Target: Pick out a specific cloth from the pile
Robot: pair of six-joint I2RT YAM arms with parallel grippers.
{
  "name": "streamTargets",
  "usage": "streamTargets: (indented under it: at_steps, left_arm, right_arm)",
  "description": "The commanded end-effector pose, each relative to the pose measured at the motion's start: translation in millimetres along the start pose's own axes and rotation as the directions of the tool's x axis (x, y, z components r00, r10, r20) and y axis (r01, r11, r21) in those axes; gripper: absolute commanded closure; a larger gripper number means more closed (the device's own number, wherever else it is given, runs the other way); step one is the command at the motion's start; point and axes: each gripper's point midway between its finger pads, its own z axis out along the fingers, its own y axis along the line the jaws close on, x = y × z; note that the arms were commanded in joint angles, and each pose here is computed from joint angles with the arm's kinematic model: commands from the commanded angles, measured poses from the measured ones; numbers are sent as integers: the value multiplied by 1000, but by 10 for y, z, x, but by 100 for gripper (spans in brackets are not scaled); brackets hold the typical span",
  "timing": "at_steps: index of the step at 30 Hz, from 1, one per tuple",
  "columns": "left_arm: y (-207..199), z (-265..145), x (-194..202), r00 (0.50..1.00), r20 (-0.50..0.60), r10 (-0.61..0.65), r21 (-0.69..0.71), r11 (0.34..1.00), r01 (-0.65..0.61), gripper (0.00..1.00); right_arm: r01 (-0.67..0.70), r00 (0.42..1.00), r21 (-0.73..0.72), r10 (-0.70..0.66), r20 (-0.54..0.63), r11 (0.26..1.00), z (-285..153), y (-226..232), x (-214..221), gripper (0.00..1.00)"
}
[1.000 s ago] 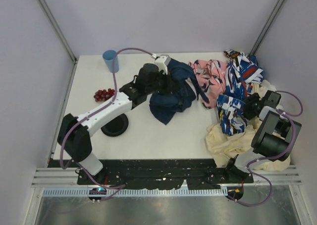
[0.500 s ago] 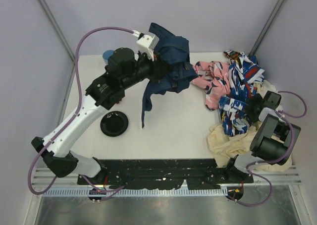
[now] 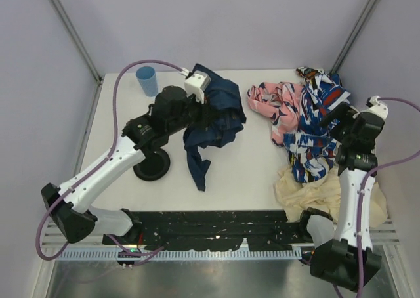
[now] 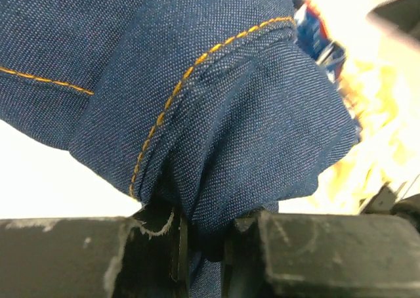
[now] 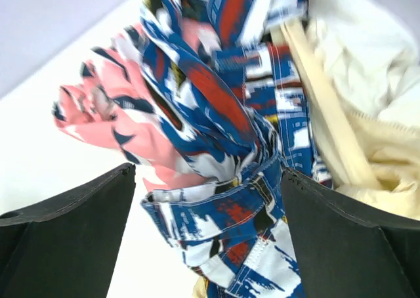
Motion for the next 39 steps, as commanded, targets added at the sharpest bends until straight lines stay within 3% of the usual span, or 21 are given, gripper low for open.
streamTargets:
  at_steps: [1,5,7,9,13,18,19,20,25,29,39]
  left_arm:
    - [223,199,349,998,-26,-56,-96,994,53,98]
    - [317,334,1175,970,-187,-155,-117,984,134,94]
    - [276,304,1558,947,-259,-191,-93,981,173,80]
    - [250,222,1774,938,-279,-205,-90,978,188,76]
    - [67,-24,2071,934,-320,-160,-39,987,156,63]
    - [-52,-270,2138,939,-319,-131,5,990,140,46]
    - [-51,-320,2092,943,-307,-129,5,991,137,32]
    - [-14,-364,2067,945,-302,-124,-10,992,127,1]
    - [235,-665,1501,977,-183,-107,-173,982,75,0]
    - [392,-1006,1125,991,-32,-132,-255,959,119,0]
    - [609,-1389,1171,978,95,-186,-309,928,207,0]
  right_arm:
    - [78,996,-30,-77,47,996,-444,110,-116,5]
    - [75,996,-123,-69,55,990,-577,226,23,5]
    - [73,997,-165,-66,47,984,-599,273,118,5]
    - [64,998,-193,-61,21,979,-594,291,236,5]
    - [48,999,-186,-49,-1,981,-578,246,361,5]
    - [40,999,-166,-40,3,985,-575,197,394,5]
    - [39,999,-166,-39,4,985,-581,200,389,5]
    - [40,999,-163,-39,9,986,-585,195,382,5]
    - [45,999,-163,-40,36,986,-630,206,318,5]
    - [40,998,-155,-30,63,987,-641,194,278,5]
    - [37,994,-196,-17,105,980,-664,265,227,5]
